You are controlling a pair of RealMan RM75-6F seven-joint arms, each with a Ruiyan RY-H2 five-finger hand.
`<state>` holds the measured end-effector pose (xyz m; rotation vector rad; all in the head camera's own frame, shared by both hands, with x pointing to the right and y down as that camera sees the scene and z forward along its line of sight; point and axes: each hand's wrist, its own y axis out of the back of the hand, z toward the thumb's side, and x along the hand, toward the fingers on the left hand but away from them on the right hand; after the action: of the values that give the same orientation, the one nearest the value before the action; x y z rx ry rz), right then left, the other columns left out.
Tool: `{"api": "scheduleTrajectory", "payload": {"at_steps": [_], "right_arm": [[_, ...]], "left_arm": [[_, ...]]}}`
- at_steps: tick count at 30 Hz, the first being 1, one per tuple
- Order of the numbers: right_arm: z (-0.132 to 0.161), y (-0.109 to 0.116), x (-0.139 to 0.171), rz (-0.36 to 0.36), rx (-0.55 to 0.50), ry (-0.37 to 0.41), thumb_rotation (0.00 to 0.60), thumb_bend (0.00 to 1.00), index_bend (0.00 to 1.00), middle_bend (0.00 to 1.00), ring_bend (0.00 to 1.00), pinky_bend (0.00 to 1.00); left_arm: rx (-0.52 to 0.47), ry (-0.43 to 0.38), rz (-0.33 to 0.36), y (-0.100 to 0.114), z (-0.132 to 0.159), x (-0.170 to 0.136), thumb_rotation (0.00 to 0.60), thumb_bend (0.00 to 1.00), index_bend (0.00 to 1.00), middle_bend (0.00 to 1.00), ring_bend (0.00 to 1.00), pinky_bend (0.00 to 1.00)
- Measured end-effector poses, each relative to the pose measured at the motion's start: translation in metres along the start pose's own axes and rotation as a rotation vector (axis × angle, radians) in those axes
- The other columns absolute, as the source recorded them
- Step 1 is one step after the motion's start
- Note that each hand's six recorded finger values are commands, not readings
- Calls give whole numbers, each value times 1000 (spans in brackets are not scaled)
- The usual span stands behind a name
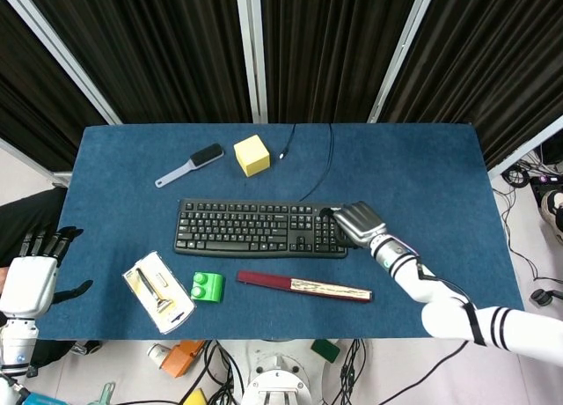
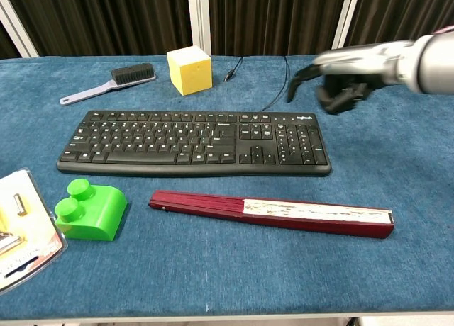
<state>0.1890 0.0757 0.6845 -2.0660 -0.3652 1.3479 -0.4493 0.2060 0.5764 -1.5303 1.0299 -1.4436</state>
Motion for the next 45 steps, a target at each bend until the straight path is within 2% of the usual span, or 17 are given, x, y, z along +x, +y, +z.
{"api": "scheduleTrajectory", "payload": {"at_steps": [12, 23, 29, 34, 35, 37, 39, 41, 42, 45], "right_arm": [[23, -17, -47, 88, 36, -34, 418, 1000, 292, 945, 1000, 1000], [25, -23, -57, 115, 44, -45, 418, 1000, 289, 945, 1000, 1000], [24, -11, -51, 76, 30, -38, 418, 1000, 287, 945, 1000, 1000], [15, 12, -31, -7, 23, -47, 416, 998, 243, 945, 997, 993], [12, 17, -26, -27, 23, -52, 417, 967, 216, 932, 972, 961], [1, 28, -10, -81, 30, -72, 418, 810, 134, 821, 830, 808], [-12, 37, 8, -141, 44, -103, 418, 556, 27, 593, 562, 564], [-25, 43, 26, -198, 58, -137, 418, 391, 0, 397, 339, 374], [-35, 46, 39, -238, 67, -163, 419, 339, 0, 296, 242, 280], [-61, 47, 78, -336, 81, -230, 419, 269, 0, 36, 27, 52]], "left_arm": [[0, 11, -6, -3, -2, 1, 600, 29, 180, 158, 66, 0], [2, 23, -9, -3, -4, 0, 600, 30, 179, 158, 66, 0], [1, 21, -4, -2, -3, 1, 600, 30, 180, 158, 66, 0], [0, 15, 2, -1, -2, 2, 600, 30, 180, 158, 66, 0], [-1, 15, 3, -1, -3, 2, 600, 30, 180, 158, 66, 0], [-4, 15, 6, 0, -3, 3, 600, 29, 180, 158, 66, 0], [-7, 14, 8, 0, -3, 3, 600, 30, 180, 158, 66, 0], [-10, 14, 9, -1, -3, 3, 600, 30, 180, 158, 66, 0], [-12, 13, 10, -1, -3, 4, 600, 30, 180, 158, 66, 0], [-18, 8, 12, -1, -2, 4, 600, 30, 179, 158, 66, 0]]}}
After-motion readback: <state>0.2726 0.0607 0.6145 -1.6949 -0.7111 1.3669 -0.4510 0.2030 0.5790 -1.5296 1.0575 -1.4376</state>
